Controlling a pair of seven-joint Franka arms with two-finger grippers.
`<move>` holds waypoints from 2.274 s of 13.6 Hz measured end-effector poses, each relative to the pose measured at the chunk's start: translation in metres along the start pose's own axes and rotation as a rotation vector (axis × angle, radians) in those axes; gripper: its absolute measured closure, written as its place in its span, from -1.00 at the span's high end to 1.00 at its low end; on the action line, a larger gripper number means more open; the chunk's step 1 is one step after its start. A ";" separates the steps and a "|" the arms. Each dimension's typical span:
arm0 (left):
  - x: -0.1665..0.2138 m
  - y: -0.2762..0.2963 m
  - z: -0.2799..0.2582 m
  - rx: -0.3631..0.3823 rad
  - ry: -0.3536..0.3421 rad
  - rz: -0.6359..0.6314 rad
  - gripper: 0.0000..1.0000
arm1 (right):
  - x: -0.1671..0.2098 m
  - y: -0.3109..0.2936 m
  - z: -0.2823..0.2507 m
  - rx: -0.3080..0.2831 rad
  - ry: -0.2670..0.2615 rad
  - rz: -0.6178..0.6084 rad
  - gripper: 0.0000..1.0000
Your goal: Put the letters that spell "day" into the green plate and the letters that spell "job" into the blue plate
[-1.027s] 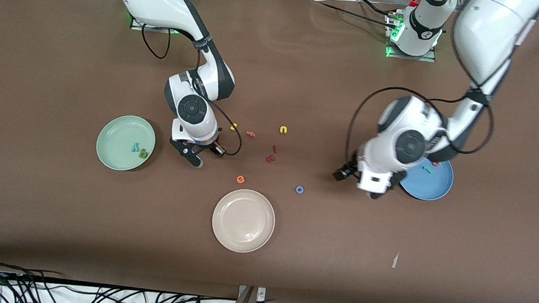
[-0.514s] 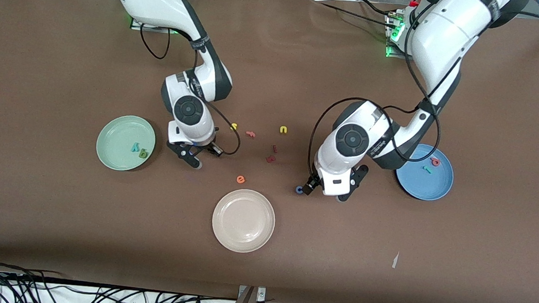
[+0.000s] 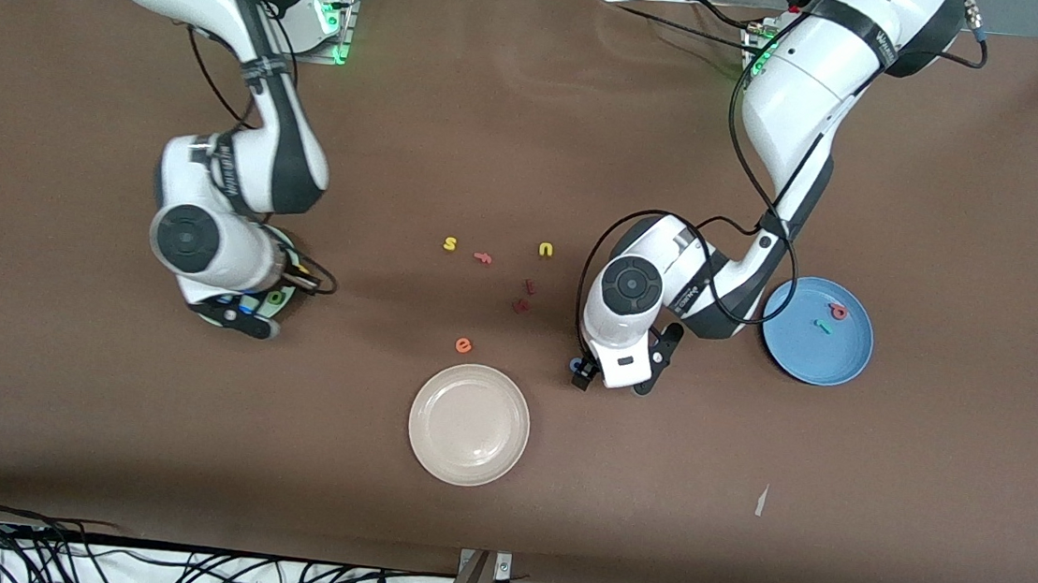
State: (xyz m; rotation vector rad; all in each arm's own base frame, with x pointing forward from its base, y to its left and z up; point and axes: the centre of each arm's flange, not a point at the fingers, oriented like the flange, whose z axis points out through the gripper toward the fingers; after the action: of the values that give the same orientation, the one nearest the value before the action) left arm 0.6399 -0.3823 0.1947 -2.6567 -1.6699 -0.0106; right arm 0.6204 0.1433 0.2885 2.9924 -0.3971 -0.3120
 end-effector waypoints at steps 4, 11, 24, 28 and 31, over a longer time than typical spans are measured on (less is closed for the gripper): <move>-0.004 0.009 0.012 -0.012 -0.008 -0.040 0.94 | -0.006 0.044 0.004 -0.007 -0.029 -0.044 -0.43; -0.022 0.011 0.023 -0.036 -0.021 -0.108 0.80 | -0.026 0.066 -0.002 0.026 -0.009 -0.044 0.20; -0.020 0.015 0.019 -0.062 -0.025 -0.120 -0.44 | -0.009 0.072 -0.214 0.075 0.154 -0.188 1.00; -0.006 0.020 0.010 -0.066 -0.028 -0.106 -0.44 | -0.019 0.072 -0.247 0.114 0.154 -0.207 1.00; 0.003 0.015 -0.008 0.004 -0.037 -0.021 -0.44 | -0.022 0.072 -0.257 0.116 0.160 -0.230 1.00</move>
State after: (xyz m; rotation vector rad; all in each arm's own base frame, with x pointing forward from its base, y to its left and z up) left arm 0.6548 -0.3864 0.2030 -2.6532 -1.7065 0.0422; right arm 0.6374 0.1001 0.5518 3.1517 -0.0568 -0.0678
